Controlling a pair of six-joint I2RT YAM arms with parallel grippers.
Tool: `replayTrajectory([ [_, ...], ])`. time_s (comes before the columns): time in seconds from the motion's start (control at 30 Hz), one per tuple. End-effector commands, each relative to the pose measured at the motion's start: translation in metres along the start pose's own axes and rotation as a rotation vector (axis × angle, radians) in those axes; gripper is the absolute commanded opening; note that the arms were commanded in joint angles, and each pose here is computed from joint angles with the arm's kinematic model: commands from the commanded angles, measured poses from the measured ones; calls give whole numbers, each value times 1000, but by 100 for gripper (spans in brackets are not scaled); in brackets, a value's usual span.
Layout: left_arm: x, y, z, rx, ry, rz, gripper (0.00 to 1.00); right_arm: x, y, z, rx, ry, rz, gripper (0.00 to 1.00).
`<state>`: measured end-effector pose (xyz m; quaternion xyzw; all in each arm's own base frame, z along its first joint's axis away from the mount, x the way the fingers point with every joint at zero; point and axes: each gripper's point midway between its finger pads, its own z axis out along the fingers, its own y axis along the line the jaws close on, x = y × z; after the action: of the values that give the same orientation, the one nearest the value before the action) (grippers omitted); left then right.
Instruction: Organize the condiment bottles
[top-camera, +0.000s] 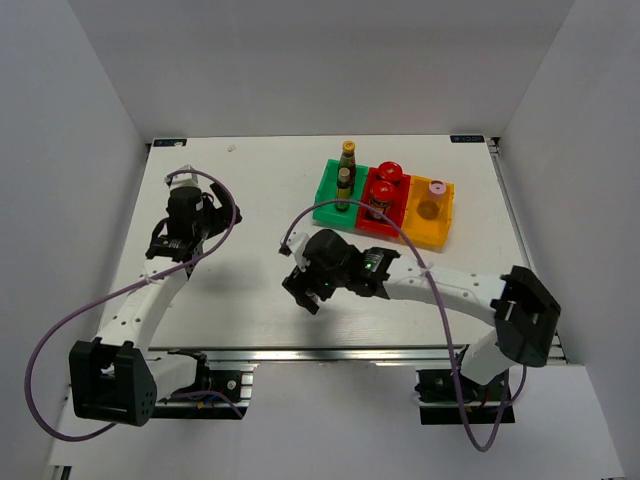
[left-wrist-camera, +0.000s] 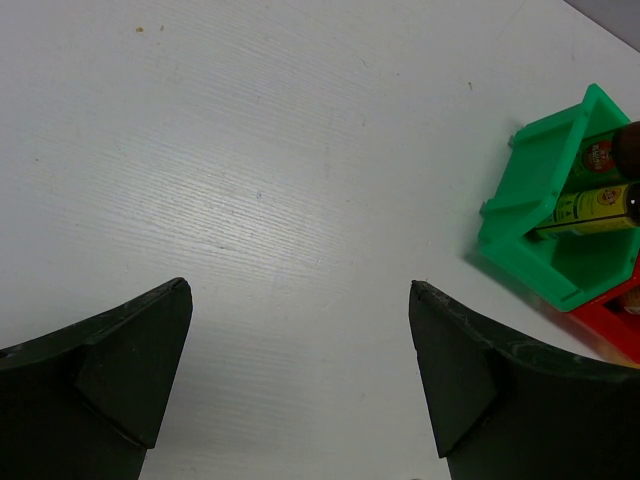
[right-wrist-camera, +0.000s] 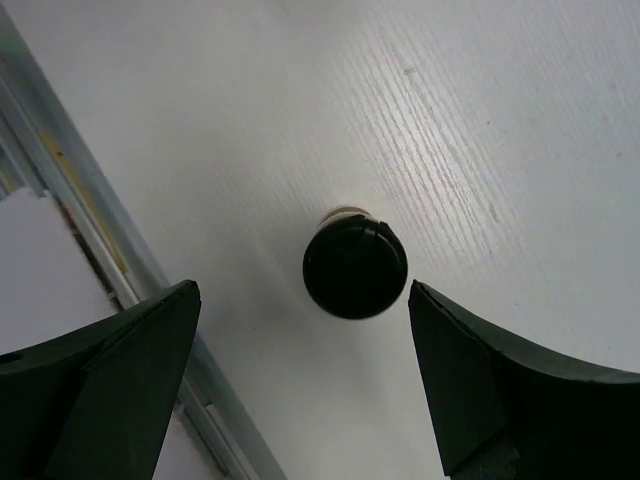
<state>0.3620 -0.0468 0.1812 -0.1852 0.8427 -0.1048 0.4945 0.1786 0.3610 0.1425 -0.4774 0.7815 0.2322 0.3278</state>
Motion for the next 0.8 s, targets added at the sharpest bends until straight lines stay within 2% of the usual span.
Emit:
replayTrajectory([
  [0.0, -8, -5, -8, 35, -35, -9, 98, -8, -11, 13, 74, 12, -41, 89],
  [0.2, -7, -3, -8, 27, -36, -9, 98, 1, -36, 29, 254, 58, -24, 89],
  [0.37, -7, -3, -7, 23, -35, -7, 98, 6, -29, 37, 216, 65, -5, 88],
  [0.5, -6, -2, -6, 21, -32, -9, 98, 4, -14, 43, 135, 57, 5, 82],
  [0.67, -5, -2, -5, 17, -27, -8, 98, 8, -9, 45, 108, 84, 10, 64],
  [0.7, -5, -2, -5, 17, -27, -8, 98, 9, -9, 44, 112, 88, 14, 56],
  [0.77, -5, -2, -5, 18, -30, -8, 98, 6, -8, 43, 108, 75, 19, 48],
])
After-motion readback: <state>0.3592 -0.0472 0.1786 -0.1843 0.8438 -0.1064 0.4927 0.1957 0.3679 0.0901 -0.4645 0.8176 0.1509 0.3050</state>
